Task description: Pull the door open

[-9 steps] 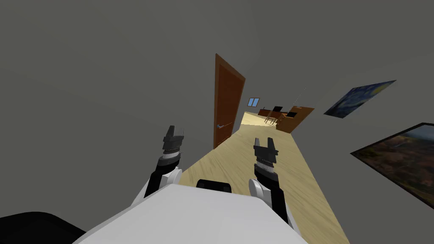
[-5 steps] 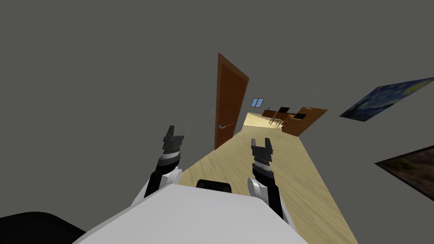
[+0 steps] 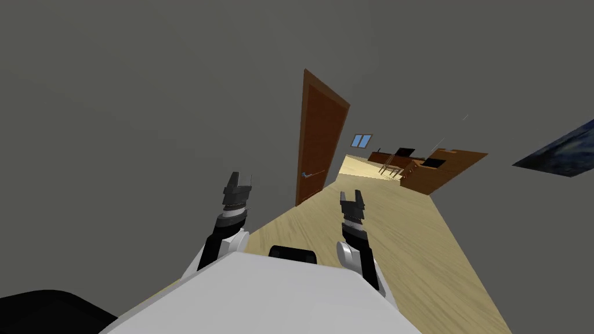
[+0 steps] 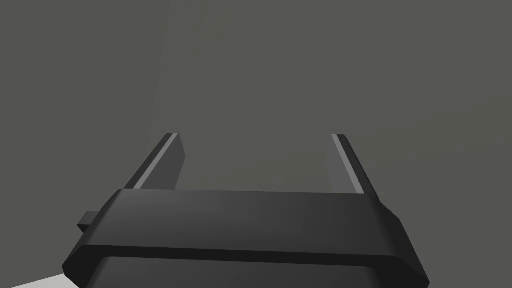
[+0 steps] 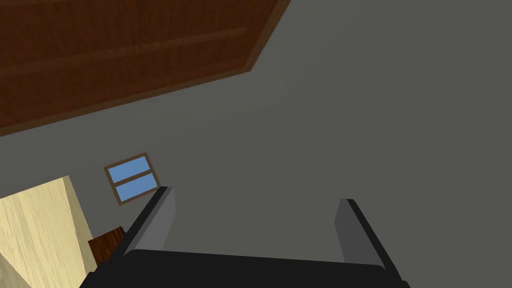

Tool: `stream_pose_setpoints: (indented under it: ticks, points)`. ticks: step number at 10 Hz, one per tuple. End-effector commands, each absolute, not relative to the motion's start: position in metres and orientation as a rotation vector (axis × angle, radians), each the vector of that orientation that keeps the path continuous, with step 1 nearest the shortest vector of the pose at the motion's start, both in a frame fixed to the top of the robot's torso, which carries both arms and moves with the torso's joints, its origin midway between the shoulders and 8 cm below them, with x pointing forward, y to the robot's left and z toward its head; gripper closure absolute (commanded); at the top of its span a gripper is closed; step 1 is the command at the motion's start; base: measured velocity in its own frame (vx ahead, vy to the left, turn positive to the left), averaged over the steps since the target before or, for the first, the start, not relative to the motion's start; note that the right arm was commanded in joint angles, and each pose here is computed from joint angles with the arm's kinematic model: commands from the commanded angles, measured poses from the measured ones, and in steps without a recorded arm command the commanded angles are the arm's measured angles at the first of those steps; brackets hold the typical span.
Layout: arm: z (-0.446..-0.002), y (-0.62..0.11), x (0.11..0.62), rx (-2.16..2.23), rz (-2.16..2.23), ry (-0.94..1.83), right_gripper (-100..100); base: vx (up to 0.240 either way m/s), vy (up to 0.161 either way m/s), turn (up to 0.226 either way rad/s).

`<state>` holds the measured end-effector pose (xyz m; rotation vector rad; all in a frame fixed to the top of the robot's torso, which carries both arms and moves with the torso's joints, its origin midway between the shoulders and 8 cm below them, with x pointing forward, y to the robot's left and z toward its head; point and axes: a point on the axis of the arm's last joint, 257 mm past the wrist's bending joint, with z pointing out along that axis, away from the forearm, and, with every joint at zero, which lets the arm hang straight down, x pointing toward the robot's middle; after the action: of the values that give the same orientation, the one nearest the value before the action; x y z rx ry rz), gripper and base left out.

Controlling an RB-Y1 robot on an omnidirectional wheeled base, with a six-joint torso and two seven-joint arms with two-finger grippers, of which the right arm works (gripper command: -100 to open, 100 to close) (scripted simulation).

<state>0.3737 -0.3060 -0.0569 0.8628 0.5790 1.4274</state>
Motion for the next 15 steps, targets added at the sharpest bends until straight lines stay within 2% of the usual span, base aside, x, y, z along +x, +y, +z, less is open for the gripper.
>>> stream_pose_setpoints:
  ticks: [1,9,15]
  points:
    - [-0.072,-0.303,0.381,0.878,1.425,0.603,-100,0.077,-0.078,0.217]
    - [-0.137,-0.301,0.417,0.938,1.407,0.709,-100,0.062,-0.074,0.171]
    - [-0.178,-0.303,0.433,0.986,1.384,0.772,-100,0.044,-0.066,0.112]
